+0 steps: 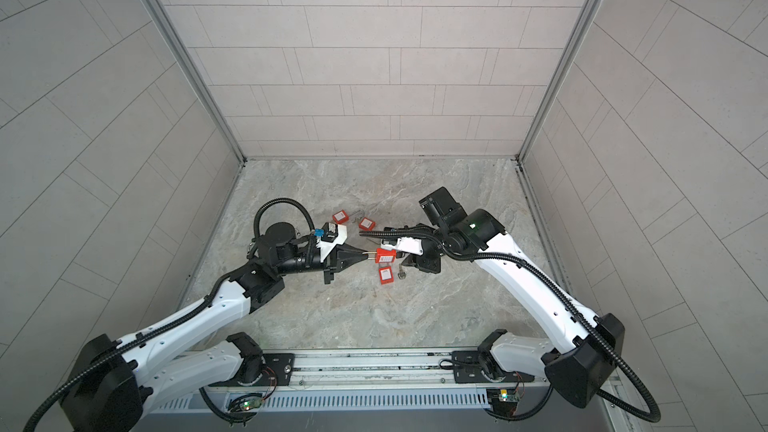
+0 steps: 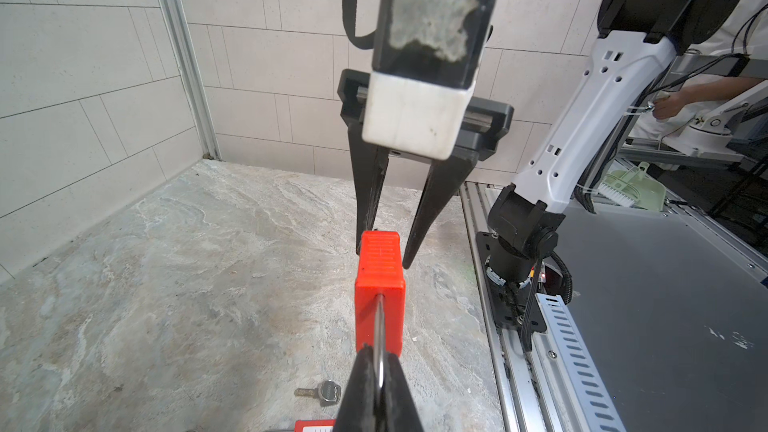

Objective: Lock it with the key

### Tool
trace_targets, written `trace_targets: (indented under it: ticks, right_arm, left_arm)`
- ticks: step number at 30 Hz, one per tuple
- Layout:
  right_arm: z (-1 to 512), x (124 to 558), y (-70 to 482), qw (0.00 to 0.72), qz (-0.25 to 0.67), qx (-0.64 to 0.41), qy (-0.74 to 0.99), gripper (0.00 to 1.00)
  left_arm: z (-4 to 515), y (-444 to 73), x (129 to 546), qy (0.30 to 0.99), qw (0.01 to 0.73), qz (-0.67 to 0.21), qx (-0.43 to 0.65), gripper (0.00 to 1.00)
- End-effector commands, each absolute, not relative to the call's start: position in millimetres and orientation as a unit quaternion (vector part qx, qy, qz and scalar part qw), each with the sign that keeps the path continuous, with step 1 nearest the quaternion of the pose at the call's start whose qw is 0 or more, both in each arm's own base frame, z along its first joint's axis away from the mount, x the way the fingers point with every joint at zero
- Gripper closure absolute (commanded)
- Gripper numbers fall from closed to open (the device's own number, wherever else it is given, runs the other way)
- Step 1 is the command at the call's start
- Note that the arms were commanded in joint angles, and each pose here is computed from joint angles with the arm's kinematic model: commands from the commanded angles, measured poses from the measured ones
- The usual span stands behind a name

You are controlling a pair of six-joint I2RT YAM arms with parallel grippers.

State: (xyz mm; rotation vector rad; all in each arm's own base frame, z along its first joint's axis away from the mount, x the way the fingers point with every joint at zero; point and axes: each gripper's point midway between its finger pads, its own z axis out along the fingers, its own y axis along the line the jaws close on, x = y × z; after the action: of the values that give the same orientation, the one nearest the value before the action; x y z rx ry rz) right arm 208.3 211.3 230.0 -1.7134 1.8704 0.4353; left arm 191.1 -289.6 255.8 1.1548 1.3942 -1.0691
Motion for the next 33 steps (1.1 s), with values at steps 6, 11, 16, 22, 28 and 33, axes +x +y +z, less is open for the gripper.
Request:
trace_targets:
  ticks: [6,11,16,22,28,33]
  right_arm:
    - [239.0,209.4,216.0,0.275,0.172,-0.651,0.686,0.7]
    - [238.9,209.0,218.6,0.27,0.181,-0.651,0.685,0.75]
    - [238.3,205.8,217.0,0.27,0.181,-0.653,0.684,0.82]
    - [234.8,204.1,211.7,0.264,0.17,-0.656,0.686,0.85]
    - [234.5,202.4,212.2,0.263,0.175,-0.656,0.685,0.89]
    - [233.3,200.3,211.5,0.26,0.176,-0.658,0.684,0.95]
  left_arm:
    - [283.9,-296.0,186.7,0.538,0.513,-0.458,0.488,1.0]
    - [283.7,-296.3,186.7,0.539,0.512,-0.457,0.488,1.0]
    - [282.7,-296.1,187.8,0.541,0.514,-0.454,0.487,1.0]
    - [280.2,-295.5,188.1,0.544,0.513,-0.451,0.487,1.0]
    - [277.9,-293.0,187.3,0.548,0.514,-0.446,0.486,1.0]
    - [275.9,-289.1,184.3,0.552,0.515,-0.437,0.49,1.0]
